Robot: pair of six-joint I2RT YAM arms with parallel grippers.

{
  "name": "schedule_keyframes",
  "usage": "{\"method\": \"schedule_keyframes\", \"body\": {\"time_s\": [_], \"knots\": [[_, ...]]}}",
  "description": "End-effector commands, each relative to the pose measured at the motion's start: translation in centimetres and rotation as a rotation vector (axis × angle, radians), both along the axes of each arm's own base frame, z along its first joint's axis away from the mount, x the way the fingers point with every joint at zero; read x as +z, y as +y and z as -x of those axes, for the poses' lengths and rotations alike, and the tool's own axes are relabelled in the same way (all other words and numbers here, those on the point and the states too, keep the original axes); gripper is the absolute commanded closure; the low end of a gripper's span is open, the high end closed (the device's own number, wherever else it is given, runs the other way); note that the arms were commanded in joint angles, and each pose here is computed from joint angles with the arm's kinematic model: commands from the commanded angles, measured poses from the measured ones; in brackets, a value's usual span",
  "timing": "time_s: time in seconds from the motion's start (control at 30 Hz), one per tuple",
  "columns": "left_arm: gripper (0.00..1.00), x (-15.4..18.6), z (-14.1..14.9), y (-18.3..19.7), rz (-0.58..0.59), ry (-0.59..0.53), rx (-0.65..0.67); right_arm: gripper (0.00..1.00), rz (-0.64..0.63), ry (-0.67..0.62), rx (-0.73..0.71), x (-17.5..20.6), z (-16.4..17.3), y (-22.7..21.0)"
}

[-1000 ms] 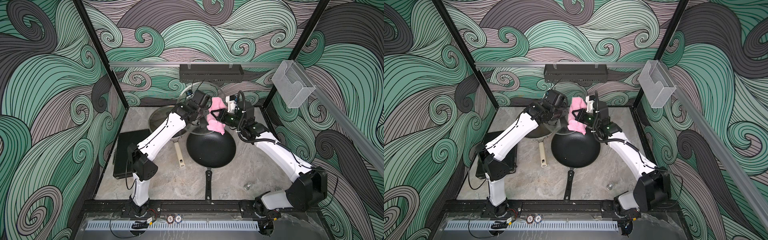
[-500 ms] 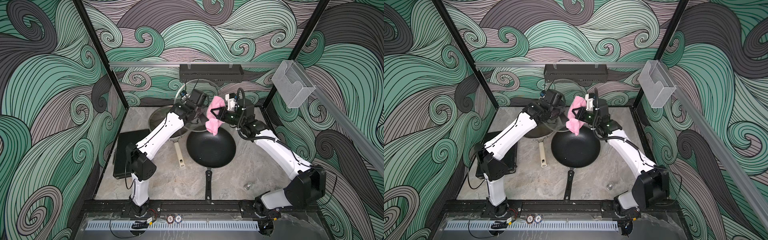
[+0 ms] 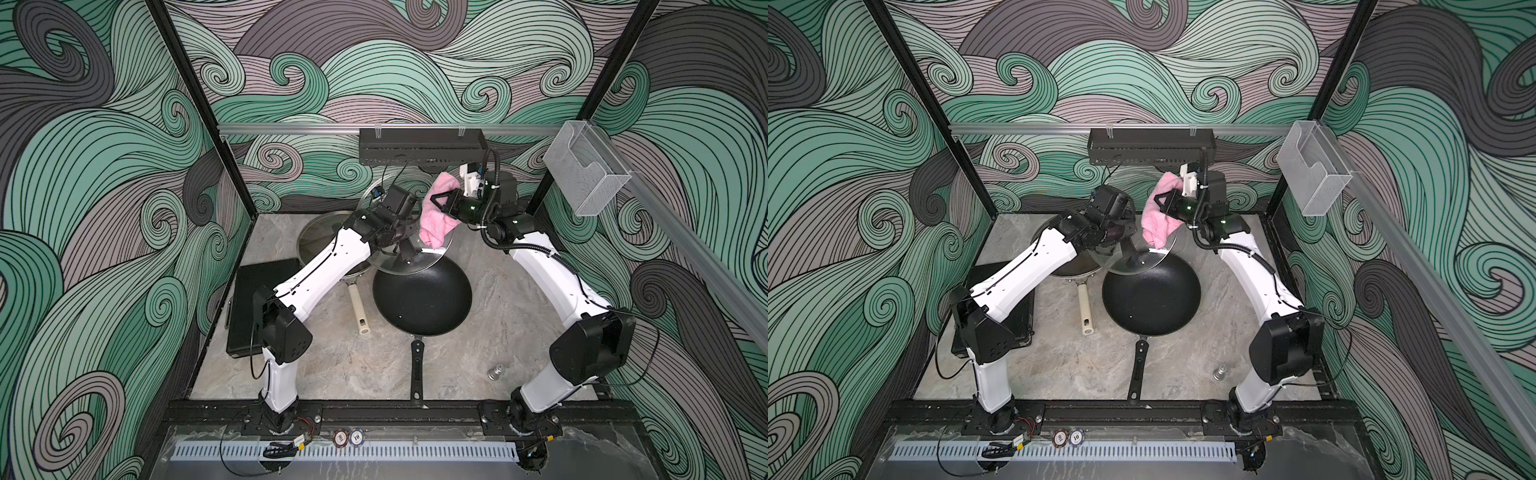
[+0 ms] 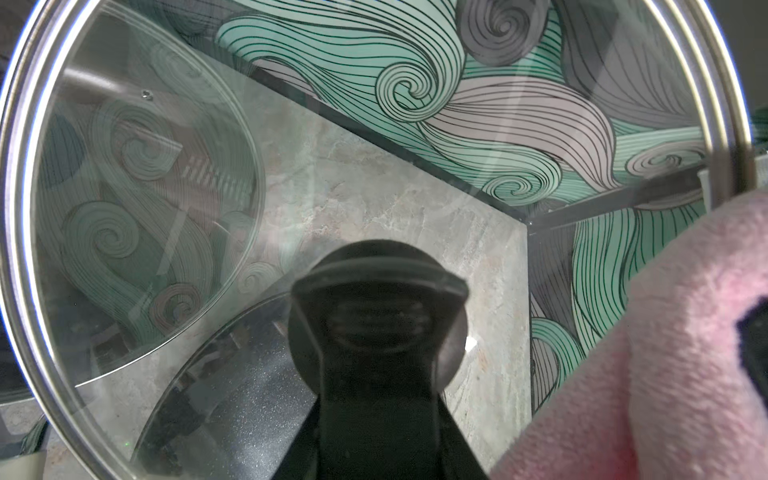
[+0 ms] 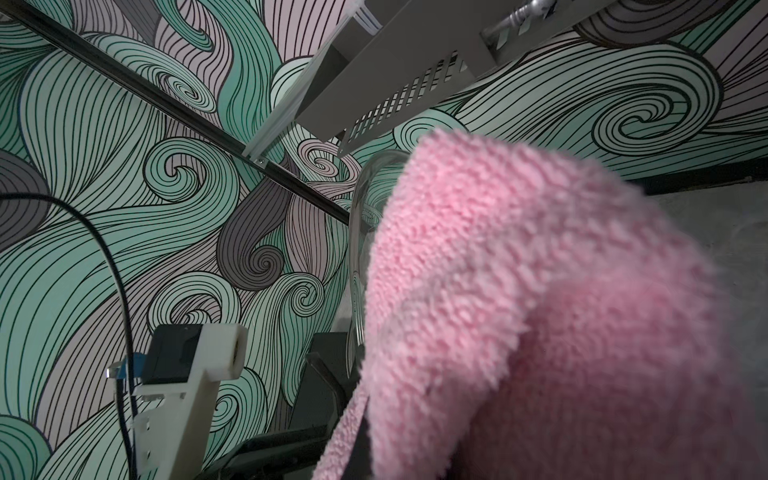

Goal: Wipe the pot lid with a cloth
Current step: Wipe the pot lid.

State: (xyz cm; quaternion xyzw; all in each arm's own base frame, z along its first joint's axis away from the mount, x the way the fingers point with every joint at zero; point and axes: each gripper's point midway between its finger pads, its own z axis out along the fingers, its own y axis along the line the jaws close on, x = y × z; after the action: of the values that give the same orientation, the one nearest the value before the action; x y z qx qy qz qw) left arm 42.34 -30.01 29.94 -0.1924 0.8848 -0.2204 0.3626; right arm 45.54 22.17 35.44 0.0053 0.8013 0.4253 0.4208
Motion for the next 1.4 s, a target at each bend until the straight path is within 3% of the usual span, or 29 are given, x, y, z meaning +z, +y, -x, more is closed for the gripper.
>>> {"method": "schedule_keyframes", "body": {"time_s": [0.0,0.23,0.37,0.47,0.6,0.73,0.93,1.03,1.13,1.37], "knots": [[1.00,11.6,-1.3,3.0,0.338,-0.226,0.238,1.00,-0.037,-0.024,0.016,0.5,1.5,1.3],[1.00,12.8,-3.1,4.7,0.479,-0.178,0.414,1.00,-0.033,-0.009,0.006,-1.0,4.4,2.4],[1.00,12.1,-4.5,3.5,0.642,-0.131,0.446,1.00,-0.109,0.019,0.043,-3.1,5.7,4.1],[1.00,12.4,-4.8,2.9,0.679,-0.126,0.441,1.00,-0.117,0.007,0.084,-3.5,6.5,5.8],[1.00,11.0,-4.7,2.2,0.643,-0.086,0.411,1.00,-0.088,-0.017,0.078,-3.5,6.6,6.2],[1.00,8.6,-3.9,2.0,0.502,-0.033,0.342,1.00,0.016,-0.014,0.001,-3.6,6.4,3.5],[1.00,7.3,-2.7,0.9,0.213,-0.065,0.084,1.00,0.070,0.024,-0.005,-2.7,5.5,-0.2],[1.00,7.6,-1.7,0.0,0.025,-0.134,-0.099,1.00,0.094,0.044,0.008,-1.9,4.8,-1.8],[1.00,8.0,0.0,-1.8,-0.153,-0.235,-0.359,1.00,0.050,0.077,0.064,-0.8,4.1,-2.5],[1.00,7.5,5.4,-3.7,-0.414,-0.431,-0.908,1.00,0.065,0.198,0.170,-0.9,2.8,-2.1]]}}
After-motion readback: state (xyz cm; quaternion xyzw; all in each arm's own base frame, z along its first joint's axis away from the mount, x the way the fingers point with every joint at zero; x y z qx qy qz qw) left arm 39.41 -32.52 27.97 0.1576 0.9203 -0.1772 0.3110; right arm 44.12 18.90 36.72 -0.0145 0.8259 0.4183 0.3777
